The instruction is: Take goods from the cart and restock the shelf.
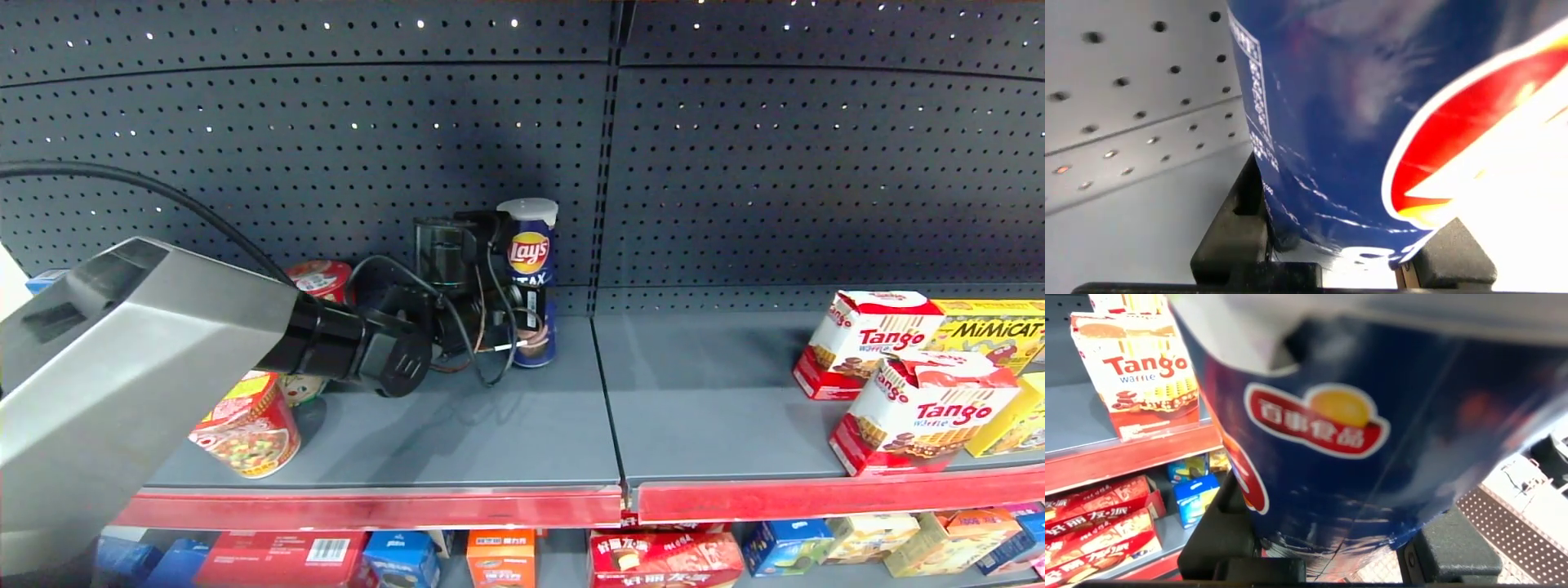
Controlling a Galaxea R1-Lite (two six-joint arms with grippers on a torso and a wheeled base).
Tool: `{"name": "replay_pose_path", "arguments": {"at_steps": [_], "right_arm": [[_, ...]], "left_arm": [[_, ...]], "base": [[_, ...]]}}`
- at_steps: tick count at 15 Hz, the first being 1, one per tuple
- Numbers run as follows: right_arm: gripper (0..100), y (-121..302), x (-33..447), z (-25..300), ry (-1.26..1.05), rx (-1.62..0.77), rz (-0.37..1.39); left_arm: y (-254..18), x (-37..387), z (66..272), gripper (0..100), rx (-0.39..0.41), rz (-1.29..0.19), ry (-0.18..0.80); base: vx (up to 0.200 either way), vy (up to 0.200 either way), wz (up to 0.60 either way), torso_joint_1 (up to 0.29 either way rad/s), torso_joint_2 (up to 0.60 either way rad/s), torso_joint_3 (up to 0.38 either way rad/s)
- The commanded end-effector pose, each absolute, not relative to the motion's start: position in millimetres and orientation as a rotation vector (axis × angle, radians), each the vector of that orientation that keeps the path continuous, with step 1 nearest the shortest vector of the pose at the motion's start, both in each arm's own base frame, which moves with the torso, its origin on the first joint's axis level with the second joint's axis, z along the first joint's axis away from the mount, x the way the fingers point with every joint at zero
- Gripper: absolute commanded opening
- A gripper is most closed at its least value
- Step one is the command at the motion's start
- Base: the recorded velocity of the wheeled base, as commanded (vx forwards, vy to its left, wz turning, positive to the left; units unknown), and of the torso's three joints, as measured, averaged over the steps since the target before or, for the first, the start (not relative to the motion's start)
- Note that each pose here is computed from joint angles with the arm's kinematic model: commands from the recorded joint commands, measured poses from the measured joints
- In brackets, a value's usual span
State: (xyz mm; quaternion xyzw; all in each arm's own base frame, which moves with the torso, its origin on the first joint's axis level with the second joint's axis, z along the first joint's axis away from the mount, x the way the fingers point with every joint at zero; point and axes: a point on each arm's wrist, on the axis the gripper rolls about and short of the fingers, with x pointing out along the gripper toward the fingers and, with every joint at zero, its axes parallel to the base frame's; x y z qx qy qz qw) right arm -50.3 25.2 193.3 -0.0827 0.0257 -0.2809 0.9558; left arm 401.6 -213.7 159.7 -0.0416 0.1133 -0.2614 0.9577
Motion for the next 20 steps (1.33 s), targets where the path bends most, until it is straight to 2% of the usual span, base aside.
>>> {"name": "replay_pose_path", "arguments": {"at_steps": [1,13,17,20], "right_arm": [[0,26.0,-51.9,193.6,0.042,-0.17,-0.57],[0,30.1,-60.5,191.1,-0.007,-0.182,-0.565],[0,32.4,-64.8,188.4,-0.009,-0.181,-0.565],[0,33.6,-67.3,186.9,-0.017,-0.182,-0.566]], "left_arm": [[-207.7,383.5,180.9,0,-0.089,-0.53,0.202],[-189.8,311.6,192.4,0,-0.066,-0.543,0.263],[-194.7,285.2,181.0,0,-0.078,-0.581,0.326],[-200.2,280.5,178.3,0,-0.087,-0.588,0.331]], "base": [[0.0,0.0,0.0,0.0,0.0,0.0],[0.0,0.0,0.0,0.0,0.0,0.0],[0.0,0.0,0.0,0.0,0.0,0.0],[0.0,0.0,0.0,0.0,0.0,0.0]]}}
